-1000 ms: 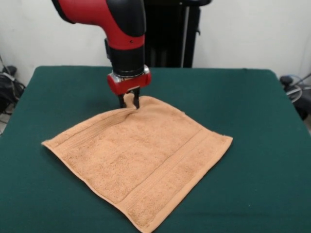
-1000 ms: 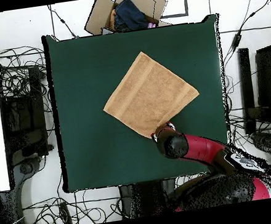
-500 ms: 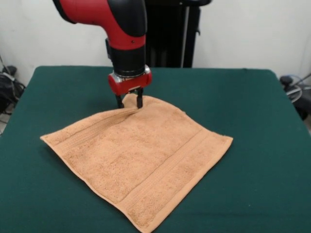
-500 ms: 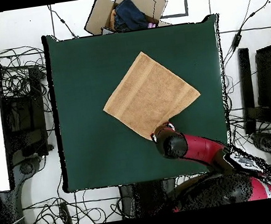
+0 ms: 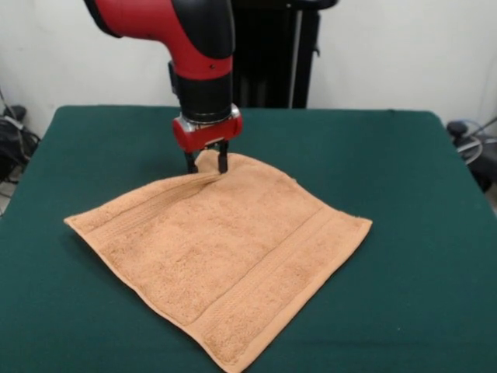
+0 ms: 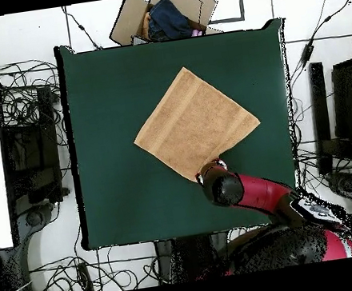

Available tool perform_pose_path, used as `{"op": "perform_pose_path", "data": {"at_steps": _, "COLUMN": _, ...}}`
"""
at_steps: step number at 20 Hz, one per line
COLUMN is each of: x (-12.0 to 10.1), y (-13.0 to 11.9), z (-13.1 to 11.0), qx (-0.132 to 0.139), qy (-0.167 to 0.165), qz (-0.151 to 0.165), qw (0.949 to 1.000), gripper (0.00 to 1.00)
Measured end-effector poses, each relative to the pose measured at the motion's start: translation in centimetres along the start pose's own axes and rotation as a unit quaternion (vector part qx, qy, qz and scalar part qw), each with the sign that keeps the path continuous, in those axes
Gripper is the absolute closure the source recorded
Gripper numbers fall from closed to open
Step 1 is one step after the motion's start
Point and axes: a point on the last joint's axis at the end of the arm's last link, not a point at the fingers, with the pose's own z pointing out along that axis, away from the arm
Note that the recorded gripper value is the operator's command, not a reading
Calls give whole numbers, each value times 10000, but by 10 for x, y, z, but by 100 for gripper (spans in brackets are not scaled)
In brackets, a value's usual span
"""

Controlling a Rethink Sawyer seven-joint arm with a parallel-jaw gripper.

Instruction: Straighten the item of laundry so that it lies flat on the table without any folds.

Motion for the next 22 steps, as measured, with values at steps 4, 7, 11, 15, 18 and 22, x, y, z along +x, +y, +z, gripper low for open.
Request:
{"op": "perform_pose_path", "data": {"at_steps": 4, "x": 0, "y": 0, "z": 0, "qx": 0, "qy": 1, "qz": 0, "qw": 10000, "gripper": 0}}
{"op": "perform_pose_path", "data": {"at_steps": 7, "x": 0, "y": 0, "z": 0, "qx": 0, "qy": 0, "qz": 1, "qw": 10000, "gripper": 0}}
{"op": "perform_pose_path", "data": {"at_steps": 11, "x": 3, "y": 0, "z": -1, "qx": -14, "qy": 3, "qz": 29, "qw": 10000, "gripper": 0}}
{"op": "perform_pose_path", "data": {"at_steps": 15, "x": 9, "y": -1, "z": -2, "qx": -43, "qy": -6, "qz": 56, "qw": 10000, "gripper": 0}}
{"op": "perform_pose_path", "data": {"at_steps": 18, "x": 13, "y": -2, "z": -3, "qx": -58, "qy": -16, "qz": 67, "qw": 10000, "gripper": 0}}
{"op": "perform_pose_path", "data": {"at_steps": 22, "x": 16, "y": -2, "z": -3, "qx": -66, "qy": -18, "qz": 82, "qw": 9999, "gripper": 0}}
